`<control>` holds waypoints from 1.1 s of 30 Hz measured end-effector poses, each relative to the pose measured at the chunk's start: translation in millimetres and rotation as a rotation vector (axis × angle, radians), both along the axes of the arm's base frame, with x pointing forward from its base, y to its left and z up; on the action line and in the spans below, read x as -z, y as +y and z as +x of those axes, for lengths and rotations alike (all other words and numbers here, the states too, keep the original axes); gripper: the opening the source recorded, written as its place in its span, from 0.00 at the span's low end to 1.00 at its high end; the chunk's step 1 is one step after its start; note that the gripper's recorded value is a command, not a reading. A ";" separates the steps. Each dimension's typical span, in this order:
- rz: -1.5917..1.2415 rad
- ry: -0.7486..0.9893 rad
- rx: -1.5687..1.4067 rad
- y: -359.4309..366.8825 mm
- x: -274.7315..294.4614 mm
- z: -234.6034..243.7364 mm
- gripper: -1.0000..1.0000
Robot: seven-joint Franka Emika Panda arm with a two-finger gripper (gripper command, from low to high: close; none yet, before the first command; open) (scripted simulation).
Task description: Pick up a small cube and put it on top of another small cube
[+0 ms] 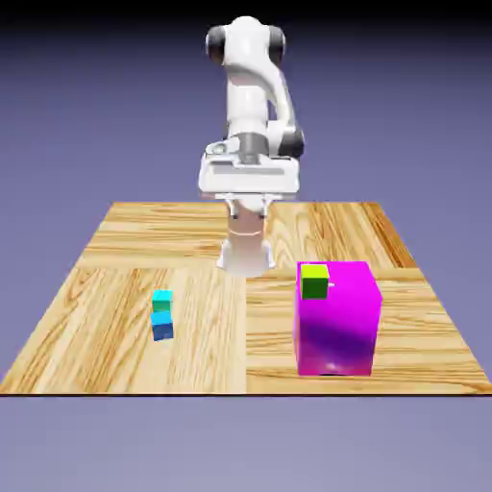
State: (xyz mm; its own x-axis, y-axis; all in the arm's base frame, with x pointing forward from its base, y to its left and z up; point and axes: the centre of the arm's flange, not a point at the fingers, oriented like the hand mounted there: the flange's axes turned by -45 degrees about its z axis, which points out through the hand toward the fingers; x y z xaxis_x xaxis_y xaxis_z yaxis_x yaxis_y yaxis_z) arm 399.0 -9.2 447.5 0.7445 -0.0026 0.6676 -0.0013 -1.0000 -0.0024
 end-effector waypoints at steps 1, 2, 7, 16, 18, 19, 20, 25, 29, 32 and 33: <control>0.028 0.054 0.037 -11.6 9.3 7.3 0.50; 0.056 0.109 0.075 -23.3 19.0 13.9 0.50; 0.201 0.370 0.259 -82.2 71.2 36.3 0.50; 0.489 0.793 0.583 -184.7 169.2 35.3 0.50; 0.554 0.877 0.645 -202.9 189.9 30.5 0.50; 0.587 0.918 0.676 -211.9 199.9 27.5 0.50; 0.621 0.958 0.708 -221.4 209.8 23.8 0.50; 0.794 1.137 0.862 -266.2 255.4 0.4 0.50; 0.933 1.262 0.973 -298.2 287.4 -22.0 0.50; 0.988 1.306 1.013 -309.7 298.7 -31.2 0.50; 0.989 1.305 1.011 -297.6 318.3 -33.4 0.50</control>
